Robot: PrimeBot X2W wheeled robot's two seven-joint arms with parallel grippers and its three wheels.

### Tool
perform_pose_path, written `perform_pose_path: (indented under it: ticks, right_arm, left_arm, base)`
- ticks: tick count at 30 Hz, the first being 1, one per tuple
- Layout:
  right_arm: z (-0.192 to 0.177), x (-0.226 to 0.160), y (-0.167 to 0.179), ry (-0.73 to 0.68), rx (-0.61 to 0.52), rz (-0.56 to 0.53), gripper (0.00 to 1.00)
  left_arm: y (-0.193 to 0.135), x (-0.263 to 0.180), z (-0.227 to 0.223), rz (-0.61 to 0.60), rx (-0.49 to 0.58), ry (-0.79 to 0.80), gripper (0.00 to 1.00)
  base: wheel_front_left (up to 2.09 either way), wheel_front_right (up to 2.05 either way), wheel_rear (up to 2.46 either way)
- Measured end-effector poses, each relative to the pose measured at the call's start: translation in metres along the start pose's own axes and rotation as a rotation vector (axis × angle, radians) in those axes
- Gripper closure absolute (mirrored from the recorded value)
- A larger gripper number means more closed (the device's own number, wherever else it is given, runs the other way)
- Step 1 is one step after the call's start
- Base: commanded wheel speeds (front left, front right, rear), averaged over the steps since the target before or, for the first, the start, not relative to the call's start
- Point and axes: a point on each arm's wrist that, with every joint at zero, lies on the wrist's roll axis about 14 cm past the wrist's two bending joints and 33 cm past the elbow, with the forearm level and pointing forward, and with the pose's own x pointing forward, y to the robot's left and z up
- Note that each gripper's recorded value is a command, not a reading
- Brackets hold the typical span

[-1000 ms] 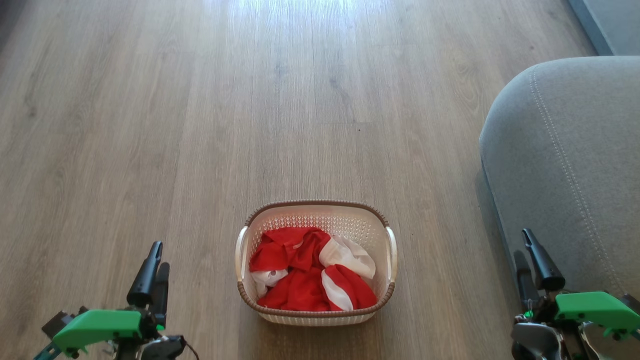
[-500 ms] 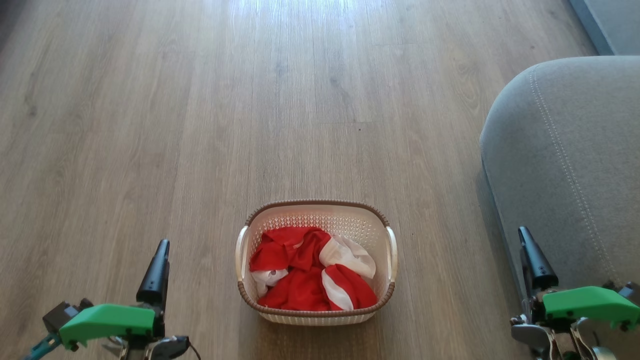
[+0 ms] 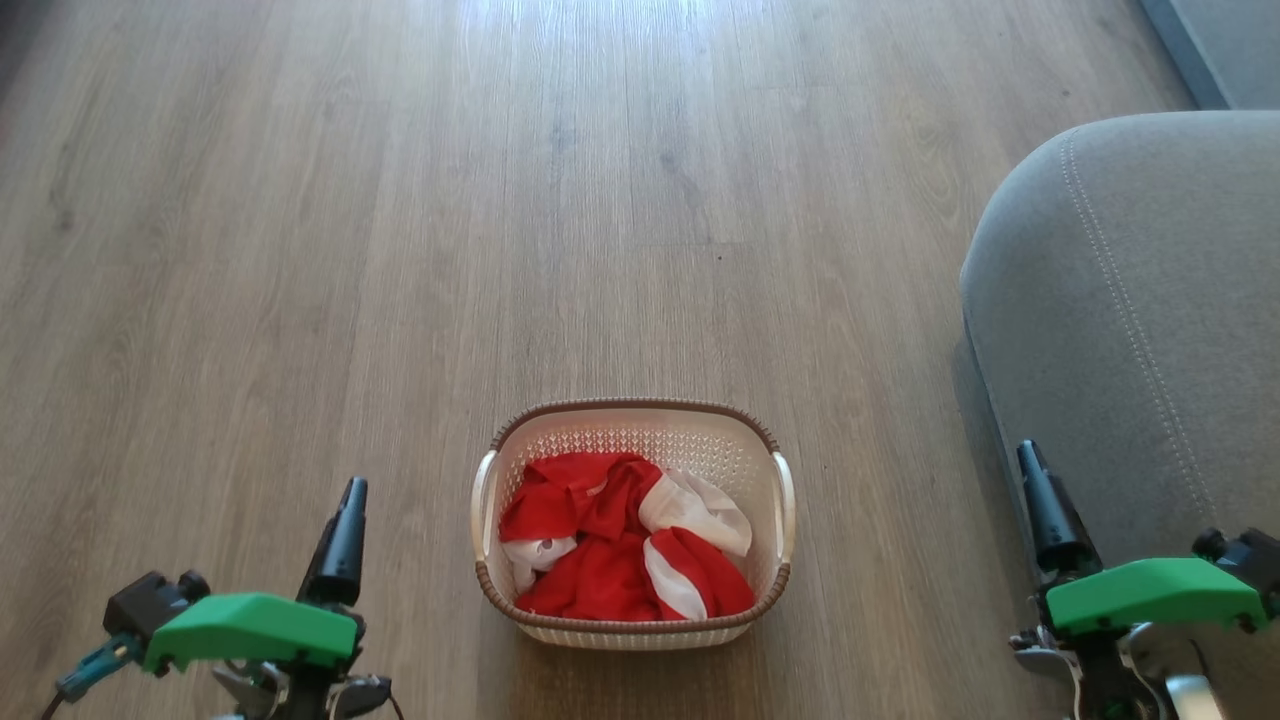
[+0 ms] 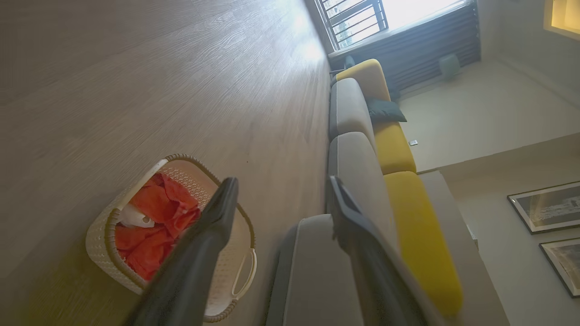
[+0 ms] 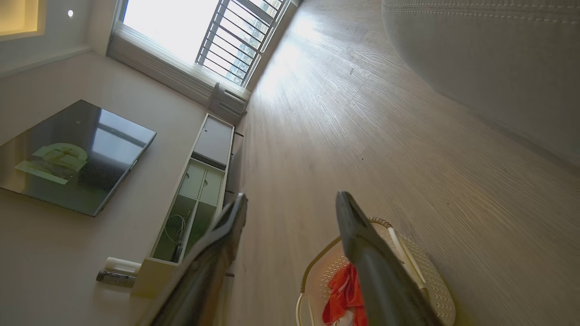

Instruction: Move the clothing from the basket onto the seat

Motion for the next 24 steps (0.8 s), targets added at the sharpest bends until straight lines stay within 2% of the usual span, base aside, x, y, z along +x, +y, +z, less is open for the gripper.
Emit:
perform_pose_path:
  ticks: [1,9,24]
  right_arm:
    - [-0.001,0.000,0.002,0.002,-0.034,0.007,0.00]
    - [-0.004,0.001,0.006,0.009,-0.170,0.022,0.00]
    - [-0.009,0.002,0.013,0.008,-0.379,0.051,0.00]
  left_arm:
    - [0.000,0.000,0.000,0.000,0.043,-0.004,0.00]
    - [-0.002,0.000,-0.003,0.012,0.194,-0.003,0.00]
    - [-0.010,0.000,-0.001,0.010,0.421,-0.028,0.00]
  base:
    - [0.00,0.00,0.00]
    - [0.00,0.00,0.00]
    - [0.00,0.00,0.00]
